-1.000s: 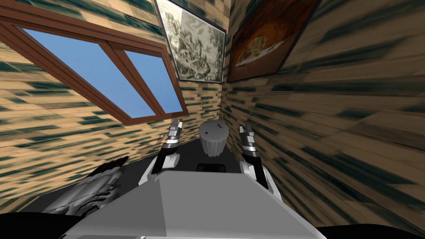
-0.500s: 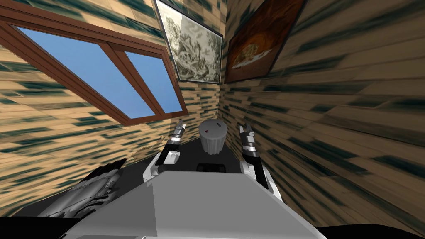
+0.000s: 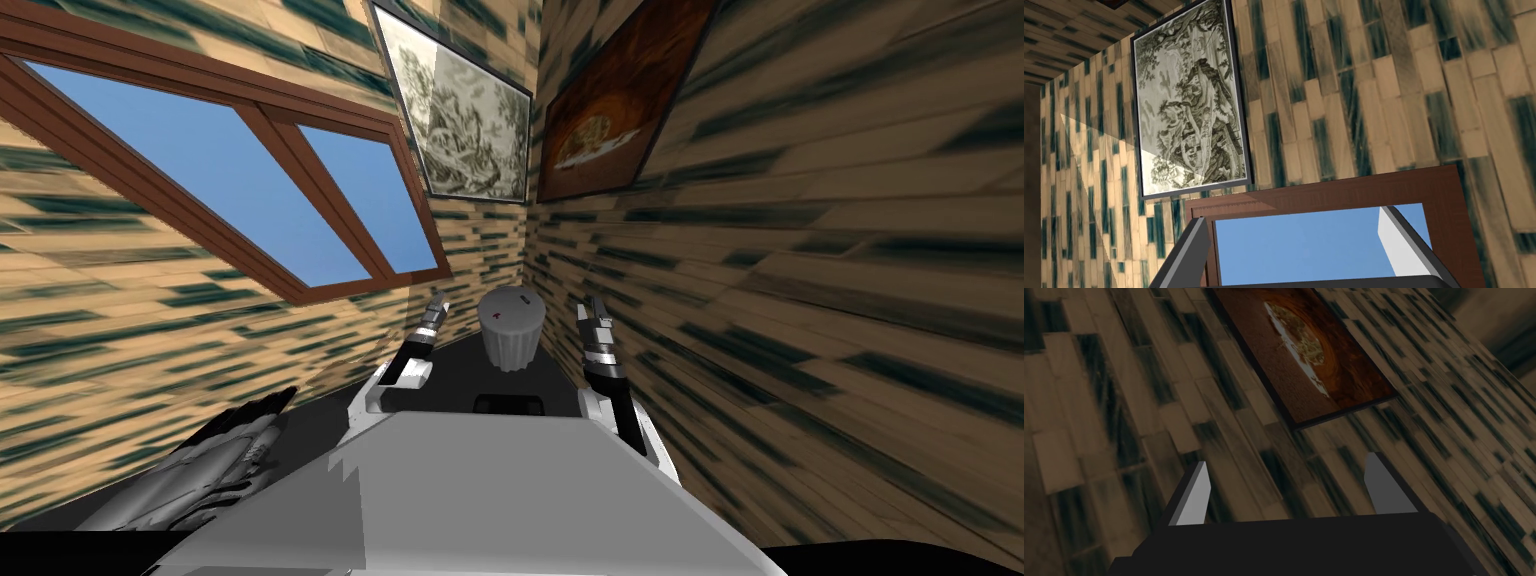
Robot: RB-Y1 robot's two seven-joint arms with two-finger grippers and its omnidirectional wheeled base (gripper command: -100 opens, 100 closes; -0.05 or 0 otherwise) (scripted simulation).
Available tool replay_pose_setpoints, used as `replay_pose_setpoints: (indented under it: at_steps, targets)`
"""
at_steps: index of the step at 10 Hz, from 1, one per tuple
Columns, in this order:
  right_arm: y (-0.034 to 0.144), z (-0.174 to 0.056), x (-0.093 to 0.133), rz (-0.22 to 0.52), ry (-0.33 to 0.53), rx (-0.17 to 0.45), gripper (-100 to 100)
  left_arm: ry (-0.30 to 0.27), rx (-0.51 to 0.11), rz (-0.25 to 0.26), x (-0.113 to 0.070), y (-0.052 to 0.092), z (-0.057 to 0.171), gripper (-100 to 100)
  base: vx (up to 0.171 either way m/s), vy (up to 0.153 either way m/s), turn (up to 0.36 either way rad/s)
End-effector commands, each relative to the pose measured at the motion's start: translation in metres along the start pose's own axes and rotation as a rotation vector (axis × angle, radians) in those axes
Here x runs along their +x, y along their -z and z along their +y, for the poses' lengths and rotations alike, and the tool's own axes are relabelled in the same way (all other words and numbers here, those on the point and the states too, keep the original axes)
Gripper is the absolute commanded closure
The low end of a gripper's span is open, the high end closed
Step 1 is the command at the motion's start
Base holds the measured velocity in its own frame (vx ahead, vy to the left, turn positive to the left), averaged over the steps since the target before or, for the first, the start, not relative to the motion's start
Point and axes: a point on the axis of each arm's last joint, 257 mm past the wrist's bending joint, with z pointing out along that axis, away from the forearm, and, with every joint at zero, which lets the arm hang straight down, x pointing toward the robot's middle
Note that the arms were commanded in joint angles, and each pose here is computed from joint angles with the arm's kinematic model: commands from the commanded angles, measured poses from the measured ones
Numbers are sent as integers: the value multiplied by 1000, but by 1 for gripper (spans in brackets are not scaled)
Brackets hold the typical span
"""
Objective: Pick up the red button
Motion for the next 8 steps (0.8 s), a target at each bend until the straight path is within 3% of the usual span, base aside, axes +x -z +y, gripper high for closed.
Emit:
replay_pose_setpoints:
  at_steps: [1, 2, 3, 4, 8]
  targets:
    - [0, 0, 0, 0, 0, 0, 0, 7, -68, 12, -5, -5, 25, -100, -24, -7, -77]
    - [0, 0, 0, 0, 0, 0, 0, 7, -74, 12, -5, -5, 26, -100, -64, 50, -84]
    - [0, 0, 0, 0, 0, 0, 0, 12, -129, 17, -11, -9, 48, -100, -71, 48, -138]
    - [0, 0, 0, 0, 0, 0, 0, 12, -140, 18, -11, -8, 50, -100, -53, 24, -79]
    - [0, 0, 0, 0, 0, 0, 0, 18, -284, 15, -29, -12, 101, -100, -40, 14, -88]
